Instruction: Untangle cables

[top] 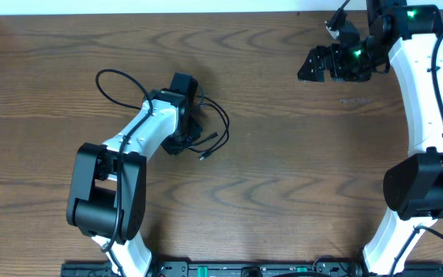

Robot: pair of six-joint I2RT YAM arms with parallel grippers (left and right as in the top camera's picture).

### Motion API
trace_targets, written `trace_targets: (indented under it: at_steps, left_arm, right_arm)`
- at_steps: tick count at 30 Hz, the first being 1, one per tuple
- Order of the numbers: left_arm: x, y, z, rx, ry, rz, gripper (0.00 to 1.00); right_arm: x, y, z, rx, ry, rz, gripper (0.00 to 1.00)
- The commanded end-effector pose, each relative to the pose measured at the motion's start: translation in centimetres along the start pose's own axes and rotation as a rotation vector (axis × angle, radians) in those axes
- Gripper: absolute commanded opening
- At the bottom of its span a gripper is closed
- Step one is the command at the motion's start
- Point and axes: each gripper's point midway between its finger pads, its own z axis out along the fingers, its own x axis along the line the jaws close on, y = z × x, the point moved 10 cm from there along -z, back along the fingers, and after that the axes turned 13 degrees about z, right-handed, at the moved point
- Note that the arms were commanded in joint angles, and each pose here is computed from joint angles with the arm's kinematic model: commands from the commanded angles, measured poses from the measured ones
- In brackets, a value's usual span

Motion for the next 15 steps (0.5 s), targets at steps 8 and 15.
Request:
trace_targets:
  at_steps: [8, 15]
  left_arm:
    - [0.5, -0.5, 1.8, 0.012, 0.034, -0.023, 0.33]
    - [0.8, -0.9, 2.4, 0.017, 0.039, -0.022, 0.19]
  right_arm:
    - [0.2, -0.3, -0.1, 0.005, 0.000, -0.005, 0.99]
    - [0.2, -0.3, -0.1, 0.006, 0.001, -0.004, 0.99]
